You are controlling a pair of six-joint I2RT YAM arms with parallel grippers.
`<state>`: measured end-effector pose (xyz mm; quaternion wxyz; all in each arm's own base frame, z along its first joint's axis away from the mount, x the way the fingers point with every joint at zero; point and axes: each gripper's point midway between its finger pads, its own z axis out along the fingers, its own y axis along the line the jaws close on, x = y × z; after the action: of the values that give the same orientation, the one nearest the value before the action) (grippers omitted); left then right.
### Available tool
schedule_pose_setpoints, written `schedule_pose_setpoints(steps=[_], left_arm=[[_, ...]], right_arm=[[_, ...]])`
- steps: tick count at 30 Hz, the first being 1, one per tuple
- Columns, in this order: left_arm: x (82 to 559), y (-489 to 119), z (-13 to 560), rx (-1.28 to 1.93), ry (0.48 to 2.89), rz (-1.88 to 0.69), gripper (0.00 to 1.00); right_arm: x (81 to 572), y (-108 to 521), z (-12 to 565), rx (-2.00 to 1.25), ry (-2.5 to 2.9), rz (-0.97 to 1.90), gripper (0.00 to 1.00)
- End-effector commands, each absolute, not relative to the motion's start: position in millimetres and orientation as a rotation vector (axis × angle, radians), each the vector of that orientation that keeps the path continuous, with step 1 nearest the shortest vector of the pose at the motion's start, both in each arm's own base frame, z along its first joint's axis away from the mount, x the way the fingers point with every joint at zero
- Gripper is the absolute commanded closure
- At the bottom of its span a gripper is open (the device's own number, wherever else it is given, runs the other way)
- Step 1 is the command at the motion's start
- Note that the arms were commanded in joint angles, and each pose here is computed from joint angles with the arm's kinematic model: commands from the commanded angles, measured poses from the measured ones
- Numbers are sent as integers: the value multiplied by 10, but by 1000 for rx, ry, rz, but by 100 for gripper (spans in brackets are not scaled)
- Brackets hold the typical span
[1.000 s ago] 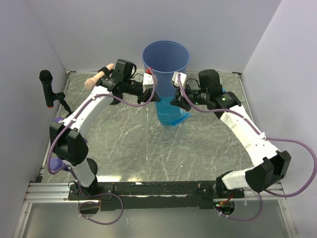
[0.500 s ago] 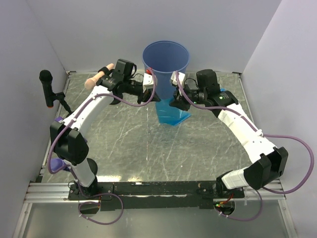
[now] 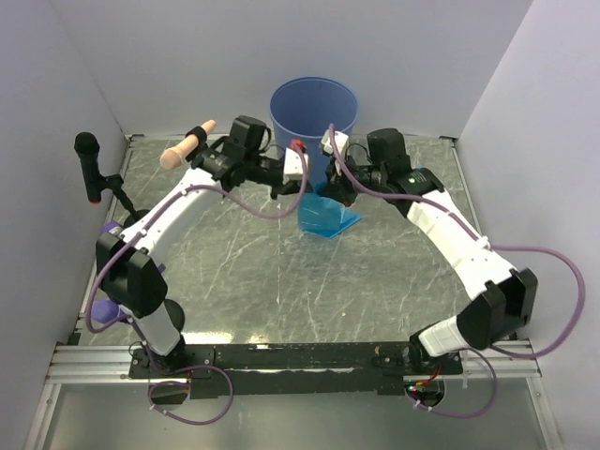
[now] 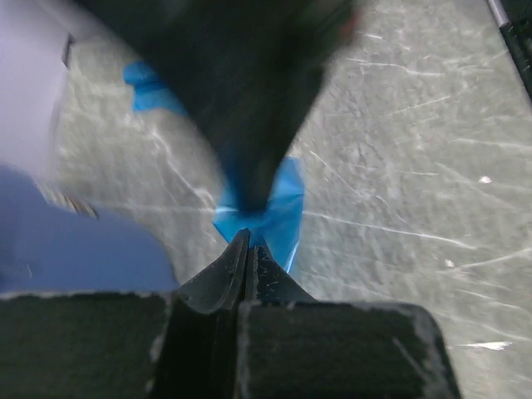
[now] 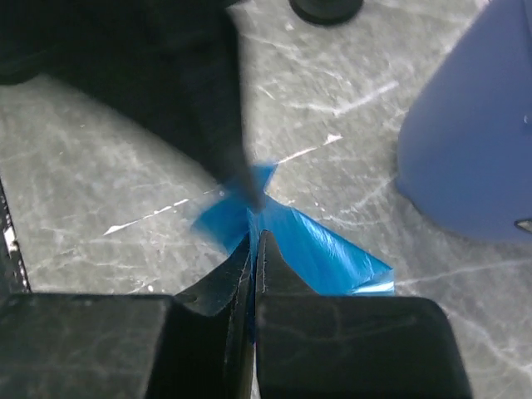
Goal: Put the trash bags into the trash bin
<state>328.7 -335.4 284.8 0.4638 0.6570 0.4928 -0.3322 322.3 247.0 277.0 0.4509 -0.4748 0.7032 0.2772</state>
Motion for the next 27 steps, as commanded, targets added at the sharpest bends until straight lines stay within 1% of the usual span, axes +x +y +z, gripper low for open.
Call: schedule_pose_setpoints(steps=[1,2,4,5,7,9,10,14,17,21,24,27], left_arm=[[3126,-3504,3290,1690,911,-559,99],[3148,-3513,3249,1717,894,-507,99],[3335,-3499,3163,1736,896,-376,99],[3424,-3477,3117,1736,911,-329,99],[3519,-3427,3023,1772,902,-240,100],[3527,-3402,3026,1767,896,-216,99],[3495,-3394,3052,1771,888,-216,99],[3344,-3407,3373,1706,834,-245,99],[3454,-3382,3451,1674,849,-184,99],[3627,-3324,3274,1688,924,-151,99],[3492,-3356,3227,1710,911,-232,99],[3224,-3423,3344,1718,850,-340,99]], right_arm=[[3408,2522,2876,-1122,1757,716,100],[3275,2568,2954,-1178,1712,776,100],[2993,2635,3158,-1289,1602,880,100],[2845,2645,3245,-1313,1570,950,100],[2764,2632,3351,-1276,1567,1020,100],[2898,2599,3355,-1210,1588,1040,100],[3025,2574,3294,-1176,1632,998,100],[3459,2431,2856,-1129,1776,722,100],[3336,2440,2866,-1197,1750,754,100],[2891,2561,3134,-1314,1600,943,100],[3008,2599,3239,-1227,1604,950,100],[3376,2591,3147,-1159,1654,841,100]])
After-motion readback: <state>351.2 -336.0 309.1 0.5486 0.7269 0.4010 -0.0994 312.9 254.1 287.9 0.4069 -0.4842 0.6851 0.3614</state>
